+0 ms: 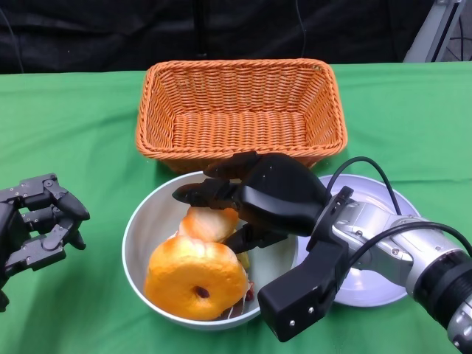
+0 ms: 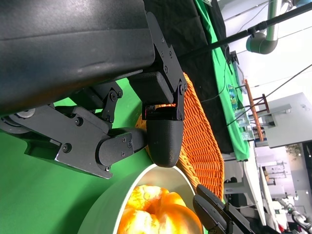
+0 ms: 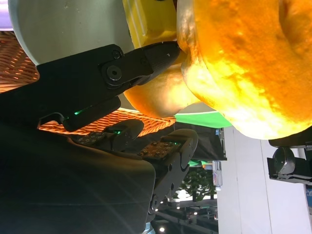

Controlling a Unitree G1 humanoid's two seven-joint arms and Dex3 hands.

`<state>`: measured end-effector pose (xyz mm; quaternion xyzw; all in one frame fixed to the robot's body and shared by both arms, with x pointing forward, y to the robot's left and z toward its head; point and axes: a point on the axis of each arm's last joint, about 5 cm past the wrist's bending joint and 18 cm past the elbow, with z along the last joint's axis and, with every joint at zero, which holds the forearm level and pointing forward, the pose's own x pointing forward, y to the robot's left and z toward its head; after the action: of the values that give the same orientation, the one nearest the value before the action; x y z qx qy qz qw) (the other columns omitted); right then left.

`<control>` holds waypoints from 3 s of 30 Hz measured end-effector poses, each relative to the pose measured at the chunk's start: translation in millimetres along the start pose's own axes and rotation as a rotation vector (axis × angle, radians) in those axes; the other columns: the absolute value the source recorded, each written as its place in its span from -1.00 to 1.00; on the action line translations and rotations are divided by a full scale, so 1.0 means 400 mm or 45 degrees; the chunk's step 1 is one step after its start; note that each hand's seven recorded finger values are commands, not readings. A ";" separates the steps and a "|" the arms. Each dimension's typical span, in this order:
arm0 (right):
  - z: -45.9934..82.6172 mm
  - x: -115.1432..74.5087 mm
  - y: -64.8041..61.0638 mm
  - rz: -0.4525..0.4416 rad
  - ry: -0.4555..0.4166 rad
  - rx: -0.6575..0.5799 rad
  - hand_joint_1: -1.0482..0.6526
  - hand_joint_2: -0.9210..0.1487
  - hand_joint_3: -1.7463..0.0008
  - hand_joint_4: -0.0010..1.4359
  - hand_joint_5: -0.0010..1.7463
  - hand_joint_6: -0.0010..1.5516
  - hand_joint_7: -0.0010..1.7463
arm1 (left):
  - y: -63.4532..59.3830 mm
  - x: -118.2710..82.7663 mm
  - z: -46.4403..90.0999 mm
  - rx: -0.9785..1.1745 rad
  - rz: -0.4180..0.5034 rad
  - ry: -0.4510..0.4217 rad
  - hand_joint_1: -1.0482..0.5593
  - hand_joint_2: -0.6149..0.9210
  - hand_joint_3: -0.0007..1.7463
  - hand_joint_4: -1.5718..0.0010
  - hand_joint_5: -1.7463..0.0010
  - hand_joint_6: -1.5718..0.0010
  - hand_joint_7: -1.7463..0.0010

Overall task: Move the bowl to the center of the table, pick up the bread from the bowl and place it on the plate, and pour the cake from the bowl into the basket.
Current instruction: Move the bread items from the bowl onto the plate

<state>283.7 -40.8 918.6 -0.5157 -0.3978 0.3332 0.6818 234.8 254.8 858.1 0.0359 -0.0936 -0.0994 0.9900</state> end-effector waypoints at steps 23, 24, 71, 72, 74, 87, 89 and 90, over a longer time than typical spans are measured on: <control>0.009 0.024 0.039 0.108 0.015 0.063 -0.32 -0.97 1.00 -0.12 -0.97 -0.32 -0.97 | 0.000 0.001 -0.002 -0.043 0.023 0.012 0.05 1.00 -0.78 -0.20 -0.49 -0.73 0.92; 0.010 0.025 0.041 0.101 0.013 0.067 -0.32 -0.96 1.00 -0.11 -0.97 -0.31 -0.97 | -0.001 0.002 -0.002 -0.037 0.029 0.017 0.06 1.00 -0.78 -0.20 -0.49 -0.73 0.92; -0.042 0.010 -0.032 -0.363 0.137 0.076 -0.03 -0.84 1.00 0.24 -0.03 0.53 -0.99 | -0.016 -0.001 -0.002 0.065 0.101 0.042 0.15 0.50 0.16 -0.14 -0.68 -0.22 -0.26; -0.042 0.008 -0.035 -0.379 0.150 0.099 -0.02 -0.84 1.00 0.28 -0.10 0.54 -0.99 | -0.016 -0.001 -0.001 0.066 0.100 0.041 0.16 0.50 0.16 -0.13 -0.68 -0.22 -0.26; -0.041 0.005 -0.040 -0.408 0.160 0.144 -0.01 -0.85 1.00 0.28 -0.07 0.55 -0.99 | -0.016 -0.002 -0.001 0.067 0.099 0.040 0.17 0.50 0.16 -0.13 -0.68 -0.22 -0.26; -0.045 -0.120 -0.065 -0.522 0.169 0.248 0.10 -0.79 1.00 0.21 0.16 0.63 -0.96 | -0.017 -0.001 0.000 0.076 0.099 0.044 0.22 0.49 0.21 -0.10 -0.69 -0.19 -0.30; -0.045 -0.147 -0.064 -0.516 0.186 0.239 0.12 -0.78 1.00 0.23 0.11 0.63 -0.96 | -0.017 -0.001 -0.001 0.075 0.100 0.045 0.23 0.49 0.22 -0.10 -0.69 -0.18 -0.31; -0.044 -0.161 -0.064 -0.529 0.202 0.238 0.13 -0.78 1.00 0.23 0.09 0.62 -0.96 | -0.018 -0.001 0.000 0.075 0.098 0.043 0.22 0.49 0.22 -0.09 -0.69 -0.18 -0.31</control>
<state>270.8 -110.6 927.8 -0.3820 -0.4080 0.1795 0.8096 233.2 247.9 857.3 0.0631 -0.0809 -0.0577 0.9930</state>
